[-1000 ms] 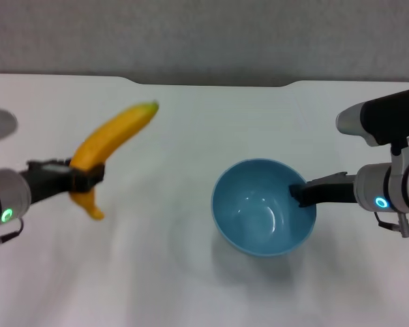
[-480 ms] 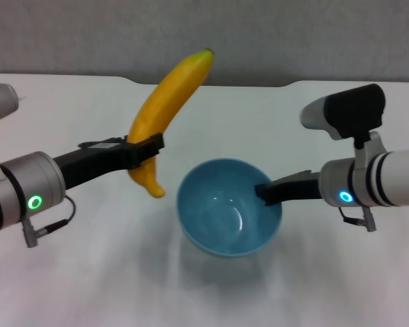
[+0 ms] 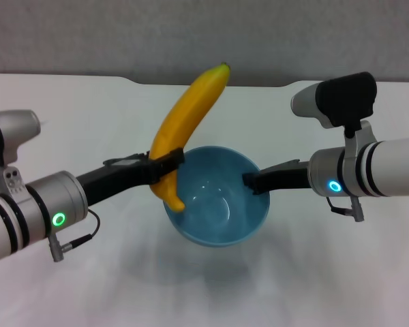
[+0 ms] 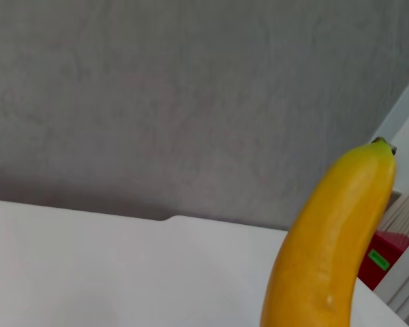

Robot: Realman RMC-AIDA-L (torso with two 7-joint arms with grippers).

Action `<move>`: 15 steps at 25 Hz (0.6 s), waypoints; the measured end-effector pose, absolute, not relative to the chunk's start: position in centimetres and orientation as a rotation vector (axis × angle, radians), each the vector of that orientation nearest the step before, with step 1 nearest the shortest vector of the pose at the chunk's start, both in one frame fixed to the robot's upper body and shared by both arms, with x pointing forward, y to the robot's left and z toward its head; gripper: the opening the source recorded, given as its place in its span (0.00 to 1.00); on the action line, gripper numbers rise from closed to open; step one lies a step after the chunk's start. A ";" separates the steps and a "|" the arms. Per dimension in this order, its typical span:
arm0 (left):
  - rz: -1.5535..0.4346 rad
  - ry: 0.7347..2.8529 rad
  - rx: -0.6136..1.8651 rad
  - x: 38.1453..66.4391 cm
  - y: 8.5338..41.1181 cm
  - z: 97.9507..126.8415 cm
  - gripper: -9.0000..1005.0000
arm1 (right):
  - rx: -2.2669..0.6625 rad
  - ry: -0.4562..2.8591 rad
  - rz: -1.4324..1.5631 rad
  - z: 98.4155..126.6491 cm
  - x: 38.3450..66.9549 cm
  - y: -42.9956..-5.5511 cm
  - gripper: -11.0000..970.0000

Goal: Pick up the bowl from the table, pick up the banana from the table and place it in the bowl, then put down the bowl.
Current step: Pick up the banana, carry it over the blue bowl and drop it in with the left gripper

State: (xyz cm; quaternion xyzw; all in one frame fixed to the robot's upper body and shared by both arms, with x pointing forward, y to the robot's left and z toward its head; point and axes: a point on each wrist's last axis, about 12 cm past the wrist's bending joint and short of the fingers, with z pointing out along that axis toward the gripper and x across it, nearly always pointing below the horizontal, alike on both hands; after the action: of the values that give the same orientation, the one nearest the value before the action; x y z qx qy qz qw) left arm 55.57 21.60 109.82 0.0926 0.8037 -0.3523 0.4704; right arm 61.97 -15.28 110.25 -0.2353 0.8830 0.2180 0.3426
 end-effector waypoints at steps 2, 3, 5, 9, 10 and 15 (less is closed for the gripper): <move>-0.862 1.964 0.230 55.5 21.6 109.3 0.53 | -0.616 2.291 0.567 110.4 62.1 -15.2 0.05; -0.863 1.959 0.233 55.5 21.6 109.2 0.53 | -0.616 2.291 0.567 110.4 62.1 -15.1 0.05; -0.865 1.934 0.240 55.4 21.5 109.0 0.53 | -0.615 2.293 0.566 110.4 62.1 -15.2 0.05; -0.874 1.890 0.239 54.9 21.2 108.9 0.53 | -0.608 2.304 0.563 110.1 62.0 -15.4 0.05; -0.872 1.879 0.242 54.8 21.1 108.8 0.53 | -0.606 2.305 0.563 110.1 62.1 -15.4 0.05; -0.874 1.864 0.293 54.4 20.1 108.5 0.53 | -0.600 2.307 0.562 110.1 62.1 -15.5 0.05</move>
State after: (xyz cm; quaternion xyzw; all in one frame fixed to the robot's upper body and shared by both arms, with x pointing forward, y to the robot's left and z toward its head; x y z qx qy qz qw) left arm 54.41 20.14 108.50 0.1215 0.7729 -0.3625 0.5065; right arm 62.11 -15.53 110.06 -0.2306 0.8860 0.2158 0.3395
